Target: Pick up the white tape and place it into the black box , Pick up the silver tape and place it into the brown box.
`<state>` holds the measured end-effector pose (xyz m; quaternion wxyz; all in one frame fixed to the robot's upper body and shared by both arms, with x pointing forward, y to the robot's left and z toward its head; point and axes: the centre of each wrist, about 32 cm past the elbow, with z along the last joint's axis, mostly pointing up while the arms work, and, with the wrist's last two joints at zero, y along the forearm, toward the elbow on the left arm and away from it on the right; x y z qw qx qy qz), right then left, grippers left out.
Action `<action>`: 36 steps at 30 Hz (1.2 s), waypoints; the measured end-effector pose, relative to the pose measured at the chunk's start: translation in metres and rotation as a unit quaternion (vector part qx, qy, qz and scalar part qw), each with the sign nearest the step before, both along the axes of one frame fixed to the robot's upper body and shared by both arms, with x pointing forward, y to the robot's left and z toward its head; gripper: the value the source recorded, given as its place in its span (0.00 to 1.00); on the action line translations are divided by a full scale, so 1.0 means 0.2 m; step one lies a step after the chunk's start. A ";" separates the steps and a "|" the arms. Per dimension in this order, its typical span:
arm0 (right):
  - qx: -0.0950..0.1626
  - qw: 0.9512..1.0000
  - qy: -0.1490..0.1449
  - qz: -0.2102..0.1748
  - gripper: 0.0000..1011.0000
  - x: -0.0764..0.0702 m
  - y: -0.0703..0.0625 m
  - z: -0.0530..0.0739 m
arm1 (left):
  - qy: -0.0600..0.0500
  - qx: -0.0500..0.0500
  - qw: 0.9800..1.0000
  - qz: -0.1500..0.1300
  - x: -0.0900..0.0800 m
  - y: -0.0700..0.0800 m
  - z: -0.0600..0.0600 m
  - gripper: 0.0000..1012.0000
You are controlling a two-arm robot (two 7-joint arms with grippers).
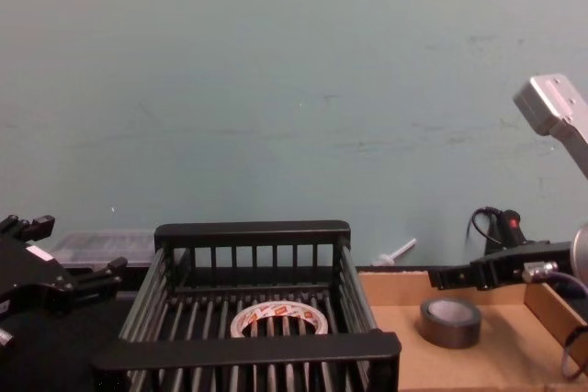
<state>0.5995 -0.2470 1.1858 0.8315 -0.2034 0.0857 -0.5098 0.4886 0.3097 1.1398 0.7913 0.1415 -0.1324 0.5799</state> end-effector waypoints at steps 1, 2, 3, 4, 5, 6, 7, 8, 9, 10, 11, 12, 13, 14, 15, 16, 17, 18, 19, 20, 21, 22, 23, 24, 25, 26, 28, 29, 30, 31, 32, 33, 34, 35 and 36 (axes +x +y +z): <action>0.000 1.000 0.000 0.000 0.99 0.00 0.00 0.00 | 0.000 0.000 1.000 0.000 0.00 0.00 0.00 0.99; 0.000 1.000 0.000 0.000 0.99 0.00 0.00 0.00 | 0.000 0.000 1.000 0.000 0.00 0.00 0.00 0.99; 0.000 1.000 0.000 0.000 0.99 0.00 0.00 0.00 | 0.000 0.000 1.000 0.000 0.00 0.00 0.00 0.99; 0.000 1.000 0.000 0.000 0.99 0.00 0.00 0.00 | 0.000 0.000 1.000 0.000 0.00 0.00 0.00 0.99; 0.000 1.000 0.000 0.000 0.99 0.00 0.00 0.00 | 0.000 0.000 1.000 0.000 0.00 0.00 0.00 0.99; 0.000 1.000 0.000 0.000 0.99 0.00 0.00 0.00 | 0.000 0.000 1.000 0.000 0.00 0.00 0.00 0.99; 0.000 1.000 0.000 0.000 0.99 0.00 0.00 0.00 | 0.000 0.000 1.000 0.000 0.00 0.00 0.00 0.99; 0.000 1.000 0.000 0.000 0.99 0.00 0.00 0.00 | 0.000 0.000 1.000 0.000 0.00 0.00 0.00 0.99; 0.000 1.000 0.000 0.000 0.99 0.00 0.00 0.00 | 0.000 0.000 1.000 0.000 0.00 0.00 0.00 0.99; 0.001 1.000 -0.001 0.000 0.99 0.00 0.00 0.00 | 0.000 0.000 1.000 0.000 0.00 0.00 0.00 0.99; 0.002 1.000 -0.003 0.001 0.99 -0.01 0.00 0.00 | 0.000 0.000 1.000 0.000 0.00 0.00 0.00 0.99; 0.004 1.000 -0.008 0.001 0.99 -0.02 -0.01 0.00 | 0.000 0.000 1.000 0.000 0.00 0.00 0.00 0.99; 0.006 1.000 -0.011 0.002 0.99 -0.02 -0.01 0.00 | 0.000 0.000 1.000 0.000 0.00 0.00 0.00 0.99; 0.007 1.000 -0.015 0.002 0.99 -0.03 -0.01 0.00 | 0.000 0.000 1.000 0.000 0.00 0.00 0.00 0.99; 0.007 1.000 -0.019 0.002 0.99 -0.04 -0.01 0.00 | 0.000 0.000 1.000 0.000 0.00 0.00 0.00 0.99; 0.008 1.000 -0.023 0.003 0.99 -0.05 -0.01 0.00 | 0.000 0.000 1.000 0.000 0.00 0.00 0.00 0.99; 0.011 0.999 -0.033 0.003 0.99 -0.07 -0.01 0.00 | 0.000 0.000 1.000 0.000 0.00 0.00 0.00 0.99; 0.012 0.999 -0.038 0.003 0.99 -0.08 -0.01 0.00 | 0.000 0.000 1.000 0.000 0.00 0.00 0.00 0.99; 0.013 0.999 -0.043 0.003 0.99 -0.09 -0.01 0.00 | 0.000 0.000 1.000 0.000 0.00 0.00 0.00 0.99; 0.015 0.998 -0.053 0.002 0.99 -0.11 -0.02 0.00 | 0.000 0.000 1.000 0.000 0.00 0.00 0.00 0.99; 0.017 0.998 -0.058 0.002 0.99 -0.12 -0.02 0.00 | 0.000 0.000 1.000 0.000 0.00 0.00 0.00 0.99; 0.020 0.997 -0.071 0.001 0.99 -0.15 -0.02 0.00 | 0.000 0.000 1.000 0.000 0.00 0.00 0.00 0.99; 0.022 0.997 -0.077 0.000 0.99 -0.16 -0.02 -0.01 | 0.000 0.000 1.000 0.000 0.00 0.00 0.00 0.99; 0.024 0.996 -0.083 0.000 0.99 -0.18 -0.03 -0.01 | 0.000 0.000 1.000 0.000 0.00 0.00 0.00 0.99; 0.025 0.996 -0.090 -0.001 0.99 -0.19 -0.03 -0.01 | 0.000 0.000 1.000 0.000 0.00 0.00 0.00 0.99; 0.029 0.994 -0.104 -0.003 0.99 -0.22 -0.03 -0.02 | 0.000 0.000 1.000 0.000 0.00 0.00 0.00 0.99; 0.032 0.993 -0.117 -0.005 0.99 -0.25 -0.03 -0.03 | 0.000 0.000 1.000 0.000 0.00 0.00 0.00 0.99; 0.034 0.991 -0.130 -0.007 0.99 -0.28 -0.03 -0.04 | 0.000 0.000 1.000 0.000 0.00 0.00 0.00 0.99; 0.034 0.991 -0.130 -0.007 0.99 -0.28 -0.03 -0.04 | 0.000 0.000 1.000 0.000 0.00 0.00 0.00 0.99; 0.035 0.989 -0.141 -0.009 0.99 -0.30 -0.04 -0.05 | 0.000 0.000 1.000 0.000 0.00 0.00 0.00 0.99; 0.036 0.989 -0.147 -0.010 0.99 -0.31 -0.04 -0.05 | 0.000 0.000 1.000 0.000 0.00 0.00 0.00 0.99; 0.037 0.987 -0.159 -0.011 0.99 -0.34 -0.04 -0.07 | 0.000 0.000 1.000 0.000 0.00 0.00 0.00 0.99; 0.038 0.986 -0.164 -0.012 0.99 -0.35 -0.04 -0.08 | 0.000 0.000 1.000 0.000 0.00 0.00 0.00 0.99; 0.042 0.984 -0.174 -0.013 0.99 -0.37 -0.05 -0.11 | 0.000 0.000 1.000 0.000 0.00 0.00 0.00 0.99; 0.042 0.984 -0.174 -0.013 0.99 -0.37 -0.05 -0.11 | 0.000 0.000 1.000 0.000 0.00 0.00 0.00 0.99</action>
